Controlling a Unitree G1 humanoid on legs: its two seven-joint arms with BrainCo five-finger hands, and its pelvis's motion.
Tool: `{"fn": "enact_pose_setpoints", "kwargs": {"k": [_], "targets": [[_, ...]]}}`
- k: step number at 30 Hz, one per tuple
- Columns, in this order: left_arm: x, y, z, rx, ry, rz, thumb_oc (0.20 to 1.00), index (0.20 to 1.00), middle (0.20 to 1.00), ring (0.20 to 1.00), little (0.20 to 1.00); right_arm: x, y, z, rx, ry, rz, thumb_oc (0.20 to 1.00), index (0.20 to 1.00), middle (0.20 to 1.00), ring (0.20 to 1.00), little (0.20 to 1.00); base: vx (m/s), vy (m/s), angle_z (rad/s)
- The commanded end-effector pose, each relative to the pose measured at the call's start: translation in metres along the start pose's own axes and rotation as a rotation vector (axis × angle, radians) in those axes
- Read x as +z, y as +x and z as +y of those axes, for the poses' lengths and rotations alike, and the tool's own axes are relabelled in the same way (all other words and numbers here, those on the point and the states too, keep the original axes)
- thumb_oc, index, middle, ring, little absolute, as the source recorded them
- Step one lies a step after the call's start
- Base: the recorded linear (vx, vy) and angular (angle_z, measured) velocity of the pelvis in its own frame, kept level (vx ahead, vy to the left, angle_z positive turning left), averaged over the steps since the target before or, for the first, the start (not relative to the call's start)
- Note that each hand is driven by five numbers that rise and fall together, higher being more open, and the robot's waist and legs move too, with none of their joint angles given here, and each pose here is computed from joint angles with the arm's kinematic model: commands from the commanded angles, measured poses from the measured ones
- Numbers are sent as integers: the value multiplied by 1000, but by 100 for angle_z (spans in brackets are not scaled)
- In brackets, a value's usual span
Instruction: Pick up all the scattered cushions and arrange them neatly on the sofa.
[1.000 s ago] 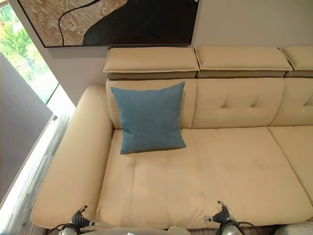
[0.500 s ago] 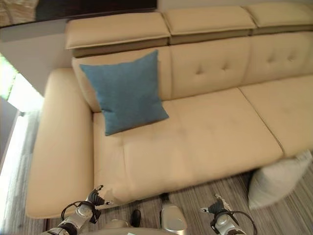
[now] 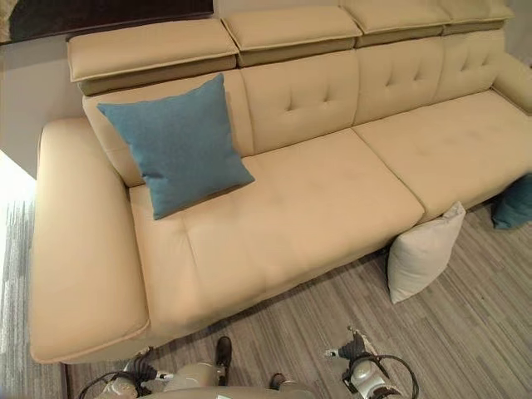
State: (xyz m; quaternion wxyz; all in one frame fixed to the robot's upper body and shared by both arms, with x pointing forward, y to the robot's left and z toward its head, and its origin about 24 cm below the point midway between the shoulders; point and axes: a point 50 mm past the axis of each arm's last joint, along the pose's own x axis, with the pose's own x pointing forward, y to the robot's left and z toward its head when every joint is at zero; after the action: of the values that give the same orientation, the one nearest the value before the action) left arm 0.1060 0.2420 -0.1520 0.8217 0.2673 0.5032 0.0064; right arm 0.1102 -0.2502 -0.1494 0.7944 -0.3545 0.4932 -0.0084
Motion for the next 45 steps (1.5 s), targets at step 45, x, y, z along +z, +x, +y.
{"fn": "enact_pose_setpoints", "kwargs": {"k": [45], "targets": [[45, 4, -28, -88, 111, -122, 1000, 1000, 1000, 1000, 1000, -27, -1, -23, -126, 146, 113, 1000, 1000, 1000, 1000, 1000, -50, 15, -59]]}}
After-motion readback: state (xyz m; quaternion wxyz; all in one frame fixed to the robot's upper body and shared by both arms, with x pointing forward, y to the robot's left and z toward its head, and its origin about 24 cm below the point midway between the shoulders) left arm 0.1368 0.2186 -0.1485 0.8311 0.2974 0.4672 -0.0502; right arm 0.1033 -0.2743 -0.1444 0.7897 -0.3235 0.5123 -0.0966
